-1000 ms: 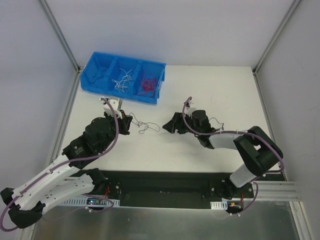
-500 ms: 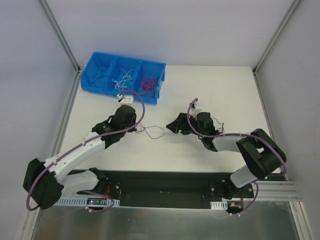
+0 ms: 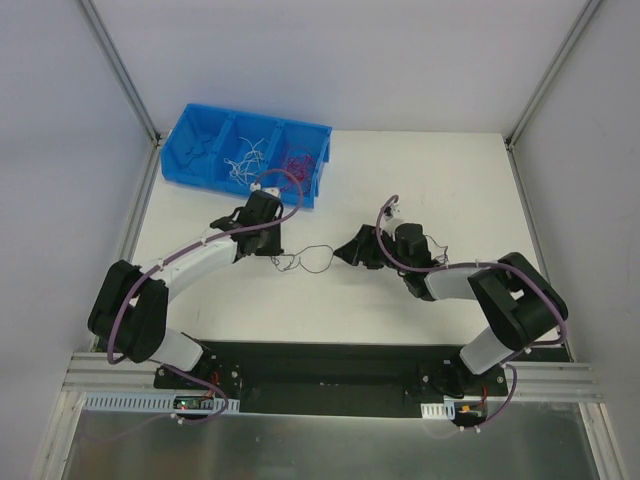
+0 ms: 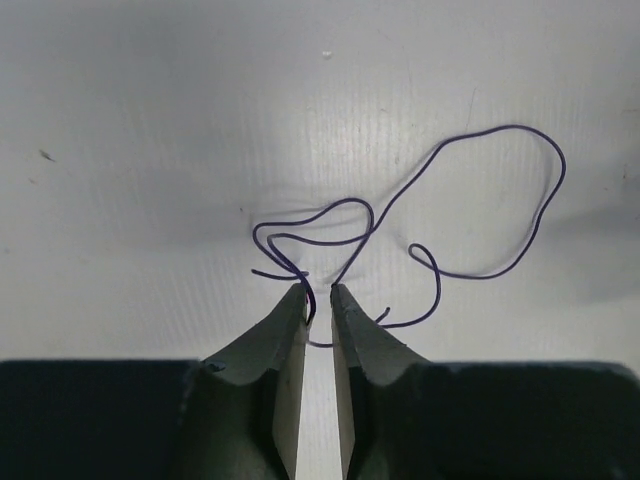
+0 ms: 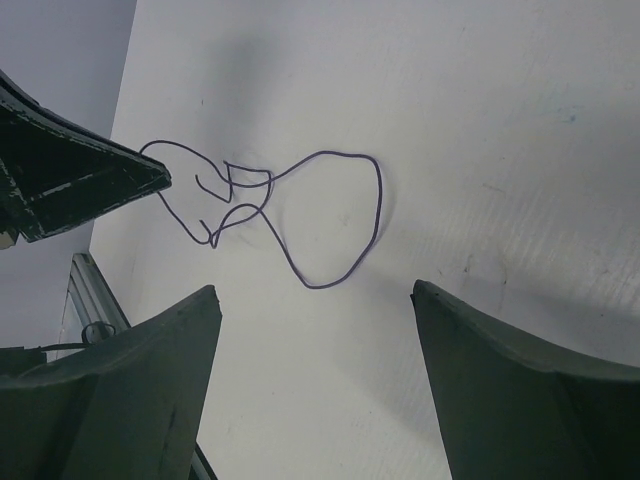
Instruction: Untangle the cables
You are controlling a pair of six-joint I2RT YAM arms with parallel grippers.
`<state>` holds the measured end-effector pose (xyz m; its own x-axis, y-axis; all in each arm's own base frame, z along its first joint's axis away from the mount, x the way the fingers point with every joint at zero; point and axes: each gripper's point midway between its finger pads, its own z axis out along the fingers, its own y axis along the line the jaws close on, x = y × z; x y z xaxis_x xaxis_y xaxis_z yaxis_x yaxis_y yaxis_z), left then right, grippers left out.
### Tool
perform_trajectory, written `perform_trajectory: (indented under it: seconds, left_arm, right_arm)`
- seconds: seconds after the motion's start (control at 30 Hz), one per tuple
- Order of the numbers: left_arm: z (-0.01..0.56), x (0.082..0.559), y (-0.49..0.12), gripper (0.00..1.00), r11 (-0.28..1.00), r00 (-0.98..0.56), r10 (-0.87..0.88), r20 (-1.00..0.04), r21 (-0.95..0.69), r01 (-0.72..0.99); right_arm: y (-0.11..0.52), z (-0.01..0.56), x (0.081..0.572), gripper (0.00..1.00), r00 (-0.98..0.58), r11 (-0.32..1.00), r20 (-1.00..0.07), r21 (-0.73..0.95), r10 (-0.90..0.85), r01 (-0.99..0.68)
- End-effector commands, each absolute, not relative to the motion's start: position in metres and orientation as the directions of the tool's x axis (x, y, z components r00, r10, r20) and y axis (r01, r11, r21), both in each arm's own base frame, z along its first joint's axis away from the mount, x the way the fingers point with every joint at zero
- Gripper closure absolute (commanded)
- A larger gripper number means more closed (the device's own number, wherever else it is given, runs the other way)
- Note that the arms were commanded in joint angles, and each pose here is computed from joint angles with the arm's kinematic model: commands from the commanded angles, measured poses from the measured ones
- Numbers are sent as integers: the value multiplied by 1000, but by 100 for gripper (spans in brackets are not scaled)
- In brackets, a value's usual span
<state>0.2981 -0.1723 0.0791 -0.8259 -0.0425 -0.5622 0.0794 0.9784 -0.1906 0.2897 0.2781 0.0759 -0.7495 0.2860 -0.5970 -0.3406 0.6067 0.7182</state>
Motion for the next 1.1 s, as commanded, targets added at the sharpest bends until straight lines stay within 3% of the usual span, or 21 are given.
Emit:
perform_trajectory:
  seconds: [0.0,0.03,0.13,0.27,0.43,0.73,0.83,0.97,1.07]
  left_arm:
    - [82,303,-187,77,964,-835,-7,-550,-225,140]
    - [80,303,-186,60,966,-836,10,-549,-209,150]
    - [82,299,-183,32,965,-829,32,-559,-197,171]
    - [84,294,-189,14,951,-818,97,-567,-190,245]
    - [74,288,-202,1,933,-823,190,-536,-161,320]
    - [47,283,-230,1,901,-821,334,-463,-99,422]
    - [37,284,-230,9,905,-834,349,-428,-78,418]
    - [34,291,-225,30,916,-831,349,-434,-28,400]
    - [40,296,-222,64,921,-818,347,-458,1,390]
  right_arm:
    - [287,96,300,20,-729,548,-607,744,316,-382]
    - [286,97,300,20,-730,544,-604,748,319,-381]
    - [285,97,301,20,-728,538,-603,752,327,-381]
    - [284,97,302,20,-731,531,-594,760,336,-373]
    - [284,96,304,20,-745,504,-569,784,349,-362]
    - [278,95,309,20,-750,460,-526,824,401,-332]
    - [278,95,310,20,-754,448,-518,831,405,-330]
    - [279,94,311,19,-760,436,-507,839,408,-326]
    - [281,92,312,19,-768,428,-497,845,404,-321]
